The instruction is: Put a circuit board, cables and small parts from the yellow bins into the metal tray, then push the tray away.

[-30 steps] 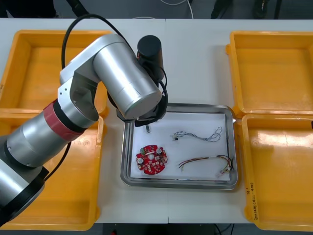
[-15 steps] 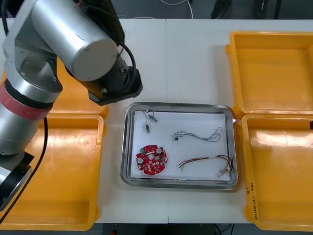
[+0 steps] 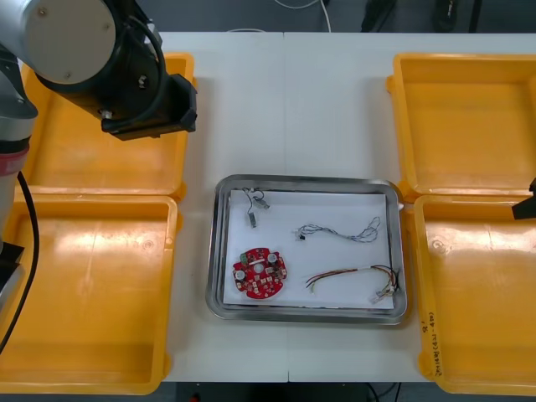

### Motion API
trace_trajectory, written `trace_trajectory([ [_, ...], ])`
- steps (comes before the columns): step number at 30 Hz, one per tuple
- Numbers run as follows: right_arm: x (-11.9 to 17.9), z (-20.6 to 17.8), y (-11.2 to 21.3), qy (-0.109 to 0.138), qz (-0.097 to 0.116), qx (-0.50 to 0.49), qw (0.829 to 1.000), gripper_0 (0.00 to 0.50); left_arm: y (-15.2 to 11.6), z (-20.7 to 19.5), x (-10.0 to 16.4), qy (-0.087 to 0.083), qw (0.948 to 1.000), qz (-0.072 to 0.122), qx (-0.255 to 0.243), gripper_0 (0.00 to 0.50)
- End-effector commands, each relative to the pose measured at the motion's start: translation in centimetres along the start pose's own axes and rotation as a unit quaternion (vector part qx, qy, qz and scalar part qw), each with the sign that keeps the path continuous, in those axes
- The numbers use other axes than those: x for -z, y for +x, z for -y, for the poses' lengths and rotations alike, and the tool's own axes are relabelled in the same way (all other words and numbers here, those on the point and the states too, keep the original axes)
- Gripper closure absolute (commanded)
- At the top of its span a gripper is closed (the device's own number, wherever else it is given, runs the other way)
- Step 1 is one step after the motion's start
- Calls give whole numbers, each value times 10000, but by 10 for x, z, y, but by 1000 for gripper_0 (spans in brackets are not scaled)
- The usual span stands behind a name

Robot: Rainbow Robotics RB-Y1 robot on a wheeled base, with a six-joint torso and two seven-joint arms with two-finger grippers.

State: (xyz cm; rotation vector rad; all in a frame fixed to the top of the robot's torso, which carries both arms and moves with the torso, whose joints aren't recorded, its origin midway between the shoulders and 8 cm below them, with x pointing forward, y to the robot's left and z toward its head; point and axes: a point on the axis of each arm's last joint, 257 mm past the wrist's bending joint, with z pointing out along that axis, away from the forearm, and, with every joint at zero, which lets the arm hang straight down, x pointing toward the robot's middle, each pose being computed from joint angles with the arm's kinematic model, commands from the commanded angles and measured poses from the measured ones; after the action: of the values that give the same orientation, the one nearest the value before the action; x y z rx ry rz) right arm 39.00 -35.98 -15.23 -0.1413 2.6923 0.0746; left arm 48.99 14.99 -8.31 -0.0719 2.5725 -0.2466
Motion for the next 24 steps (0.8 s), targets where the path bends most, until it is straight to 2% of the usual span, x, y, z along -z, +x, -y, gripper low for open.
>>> trace_trajectory([
  [1, 16, -37, -20, 193, 99, 1246, 9920, 0, -12, -35, 17, -94, 9997, 128, -209, 0],
  [6, 13, -86, -26, 52, 113, 2071, 9782, 0, -6, -62, 18, -185, 9995, 23, -268, 0],
  [10, 5, -123, -25, -33, 120, 2707, 9626, 0, -3, -79, 23, -189, 9995, -60, -238, 0],
  [12, 1, -137, -21, -72, 109, 2947, 9555, 0, -2, -88, 25, -201, 9993, -49, -321, 0],
  [18, -11, -180, -11, -166, 44, 3726, 9278, 0, 10, -125, 32, -410, 9978, 26, -525, 0],
  [24, -28, -215, 9, -426, -79, 4321, 9008, 0, 26, -157, 38, -525, 9971, 2, -551, 0],
])
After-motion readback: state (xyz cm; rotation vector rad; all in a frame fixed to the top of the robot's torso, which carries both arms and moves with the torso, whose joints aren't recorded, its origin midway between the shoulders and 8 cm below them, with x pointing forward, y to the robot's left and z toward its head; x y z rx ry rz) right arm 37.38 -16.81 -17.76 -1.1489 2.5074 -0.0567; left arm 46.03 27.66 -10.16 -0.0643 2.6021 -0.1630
